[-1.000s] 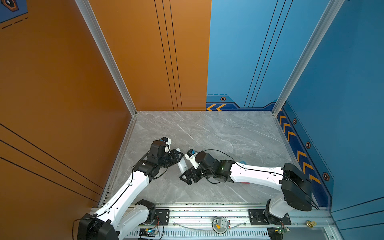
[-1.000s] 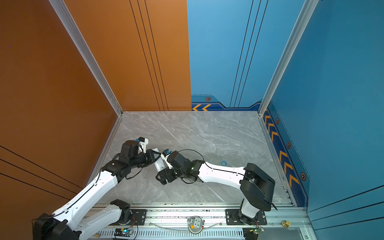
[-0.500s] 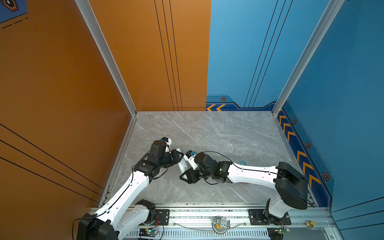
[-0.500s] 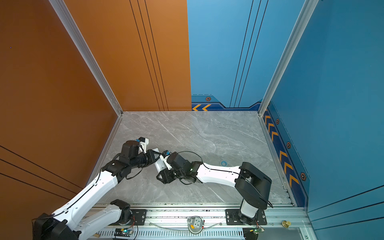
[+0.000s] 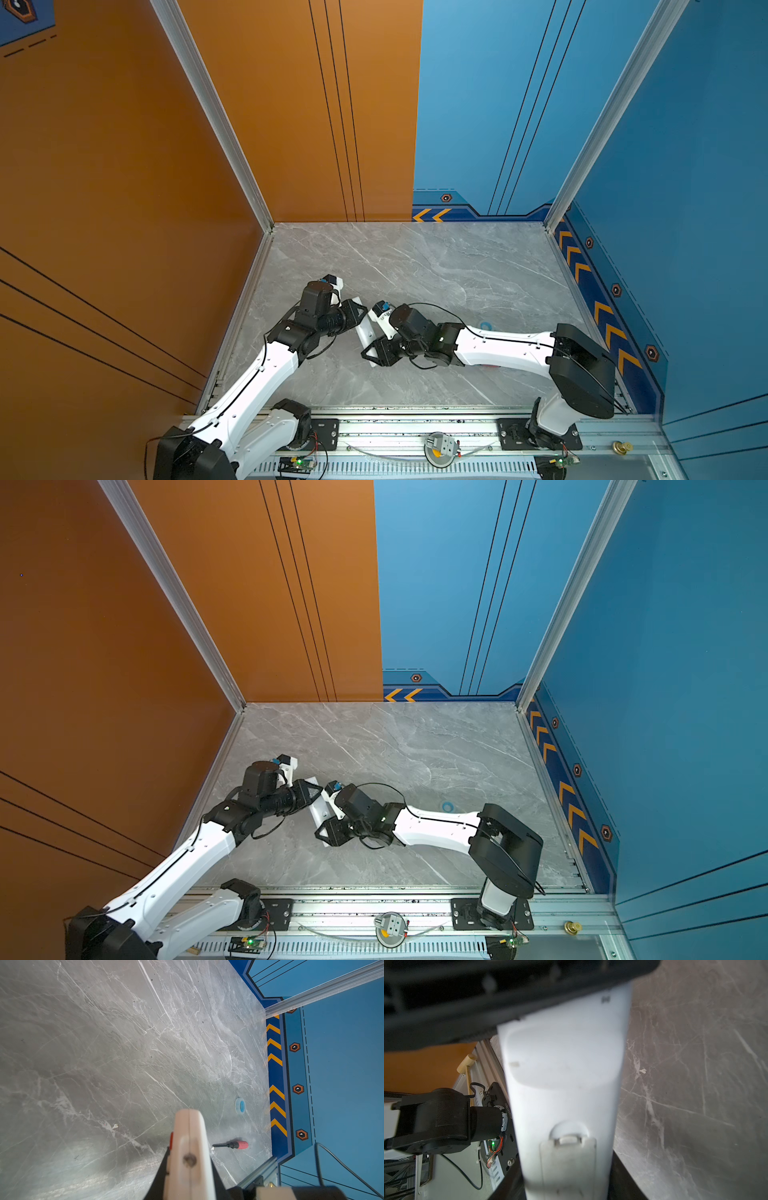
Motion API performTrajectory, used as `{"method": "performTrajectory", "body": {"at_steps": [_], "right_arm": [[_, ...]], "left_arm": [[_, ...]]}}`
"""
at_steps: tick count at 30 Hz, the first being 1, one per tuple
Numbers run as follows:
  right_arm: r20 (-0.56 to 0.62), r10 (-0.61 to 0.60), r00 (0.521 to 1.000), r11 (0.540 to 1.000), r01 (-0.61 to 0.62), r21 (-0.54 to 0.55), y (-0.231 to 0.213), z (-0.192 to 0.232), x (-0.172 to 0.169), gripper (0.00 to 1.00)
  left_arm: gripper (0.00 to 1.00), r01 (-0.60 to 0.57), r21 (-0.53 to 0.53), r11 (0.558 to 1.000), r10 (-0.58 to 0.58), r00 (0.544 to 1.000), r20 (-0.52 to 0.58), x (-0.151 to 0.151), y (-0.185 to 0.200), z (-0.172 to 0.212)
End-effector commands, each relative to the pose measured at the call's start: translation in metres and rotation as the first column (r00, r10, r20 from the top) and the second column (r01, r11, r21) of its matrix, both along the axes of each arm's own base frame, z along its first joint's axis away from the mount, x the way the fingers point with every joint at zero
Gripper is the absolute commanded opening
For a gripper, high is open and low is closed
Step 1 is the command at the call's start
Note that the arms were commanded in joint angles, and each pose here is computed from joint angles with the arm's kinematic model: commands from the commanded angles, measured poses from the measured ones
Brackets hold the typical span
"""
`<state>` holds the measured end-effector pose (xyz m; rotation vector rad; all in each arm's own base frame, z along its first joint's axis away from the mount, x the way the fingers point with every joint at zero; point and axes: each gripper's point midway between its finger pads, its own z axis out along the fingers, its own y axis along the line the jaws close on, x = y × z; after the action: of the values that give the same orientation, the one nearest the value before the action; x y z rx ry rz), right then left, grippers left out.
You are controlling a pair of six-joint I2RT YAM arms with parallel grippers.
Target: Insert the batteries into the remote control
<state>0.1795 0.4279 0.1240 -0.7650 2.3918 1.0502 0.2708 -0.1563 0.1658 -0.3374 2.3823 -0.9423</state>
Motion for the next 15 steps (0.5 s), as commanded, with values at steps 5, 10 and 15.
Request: {"method": "performTrajectory", "body": {"at_steps": [5,10,15], "right_arm": [[0.005,0.014,1.000,1.000,-0.014,0.009,-0.001,0.001,-0.002,0.22],[0.015,0.018,1.000,1.000,-0.018,0.019,-0.002,0.006,-0.001,0.18],[0.022,0.019,1.000,0.999,-0.019,0.028,-0.005,0.010,0.000,0.16]], "left_arm": [[0.37,0.032,-0.039,0.999,-0.029,0.997,0.066,0.002,-0.009,0.018],[0.58,0.047,-0.056,0.997,-0.042,0.996,0.084,0.000,-0.010,0.024],[0.72,0.063,-0.069,0.996,-0.057,0.994,0.096,-0.004,-0.010,0.028]]}}
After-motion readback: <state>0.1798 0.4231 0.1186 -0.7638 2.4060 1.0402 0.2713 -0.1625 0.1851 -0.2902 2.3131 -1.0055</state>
